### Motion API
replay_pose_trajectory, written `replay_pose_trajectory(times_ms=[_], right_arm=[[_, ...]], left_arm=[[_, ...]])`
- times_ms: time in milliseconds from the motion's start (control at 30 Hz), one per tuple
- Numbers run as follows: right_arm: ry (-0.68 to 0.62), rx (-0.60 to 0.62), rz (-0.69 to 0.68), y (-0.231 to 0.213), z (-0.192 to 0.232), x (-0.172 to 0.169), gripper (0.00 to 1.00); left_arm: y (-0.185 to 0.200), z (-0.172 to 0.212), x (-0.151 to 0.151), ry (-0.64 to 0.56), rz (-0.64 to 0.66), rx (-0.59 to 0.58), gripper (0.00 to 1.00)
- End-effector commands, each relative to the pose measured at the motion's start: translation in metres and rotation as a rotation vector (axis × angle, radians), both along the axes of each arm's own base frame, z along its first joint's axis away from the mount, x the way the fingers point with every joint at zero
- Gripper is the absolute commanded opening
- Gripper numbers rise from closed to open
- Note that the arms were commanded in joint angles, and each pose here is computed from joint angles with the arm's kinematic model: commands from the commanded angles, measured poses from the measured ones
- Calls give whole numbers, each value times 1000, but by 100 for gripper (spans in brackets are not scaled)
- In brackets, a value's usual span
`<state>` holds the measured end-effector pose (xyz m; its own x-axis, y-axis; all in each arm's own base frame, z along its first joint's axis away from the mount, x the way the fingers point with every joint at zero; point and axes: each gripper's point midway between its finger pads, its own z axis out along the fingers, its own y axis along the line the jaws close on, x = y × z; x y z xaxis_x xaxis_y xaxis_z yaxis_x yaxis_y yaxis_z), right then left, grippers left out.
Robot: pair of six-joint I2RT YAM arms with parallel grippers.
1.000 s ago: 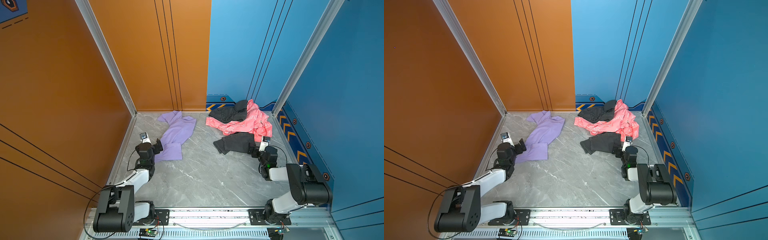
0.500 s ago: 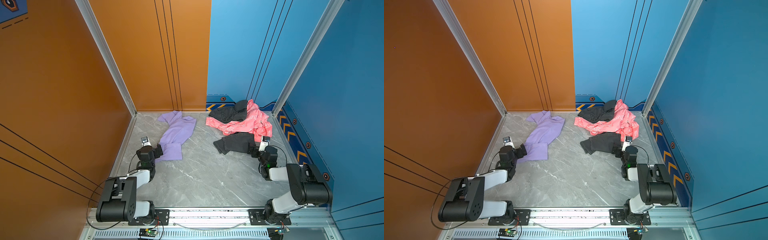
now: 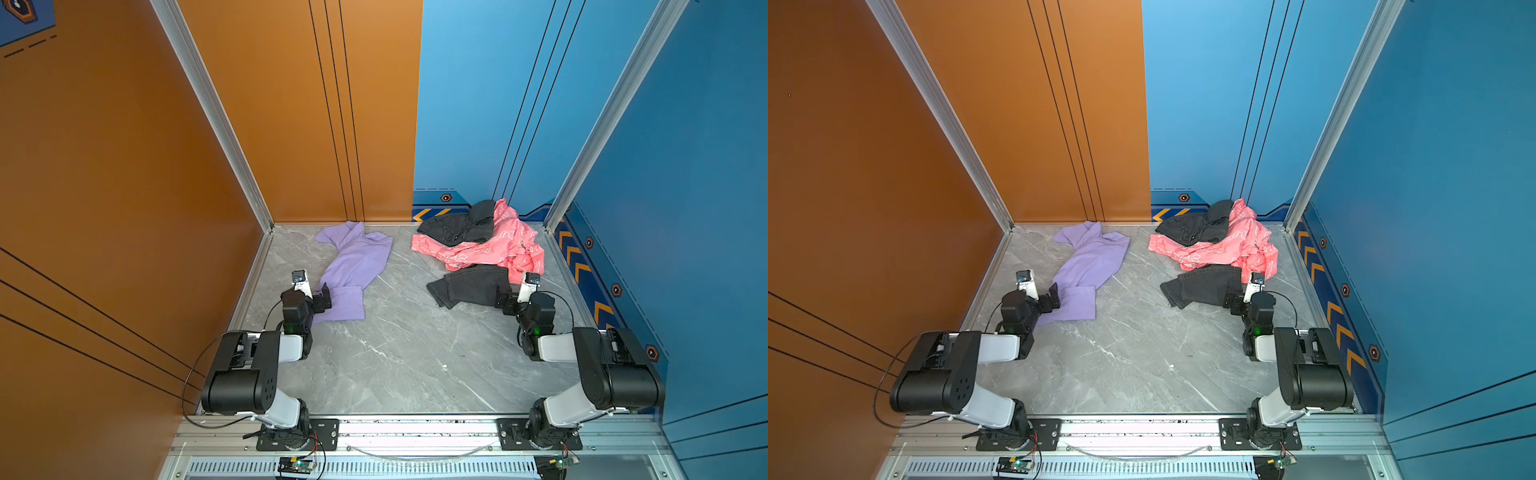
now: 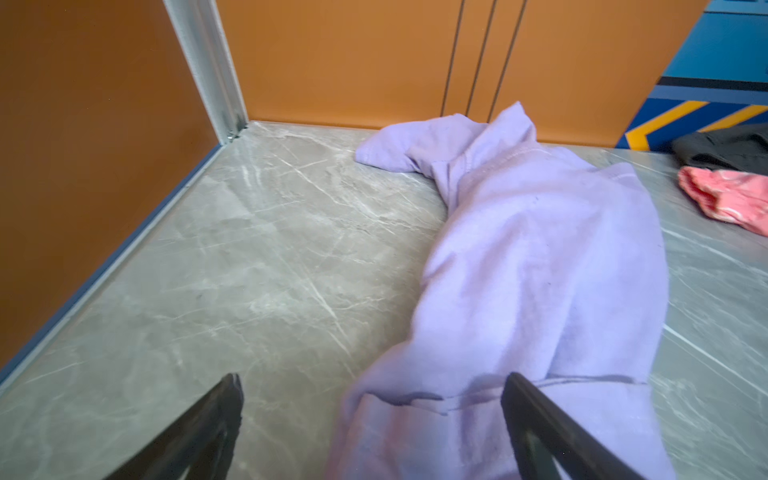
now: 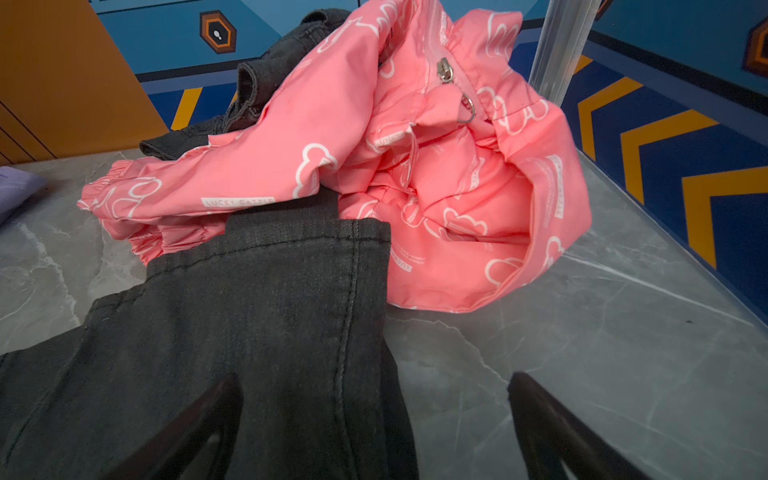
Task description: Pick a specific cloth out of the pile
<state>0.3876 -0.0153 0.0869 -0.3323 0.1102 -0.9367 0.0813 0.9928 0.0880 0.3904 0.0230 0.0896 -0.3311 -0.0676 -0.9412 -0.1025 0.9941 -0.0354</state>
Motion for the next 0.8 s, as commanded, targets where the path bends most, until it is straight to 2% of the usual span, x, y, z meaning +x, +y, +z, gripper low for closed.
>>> replay_pose_trajectory(times_ms=[0, 167, 767], right_arm=[[-22, -15, 18, 3, 6, 5, 100], [-23, -16, 17, 2, 7, 5, 100], [-17, -22, 10, 2, 6, 6, 100]], left_arm=[[-3, 3, -3, -23, -16, 17, 98], [2, 2, 1, -23, 24, 30, 98], [-5, 2, 4, -12, -4, 48, 98]])
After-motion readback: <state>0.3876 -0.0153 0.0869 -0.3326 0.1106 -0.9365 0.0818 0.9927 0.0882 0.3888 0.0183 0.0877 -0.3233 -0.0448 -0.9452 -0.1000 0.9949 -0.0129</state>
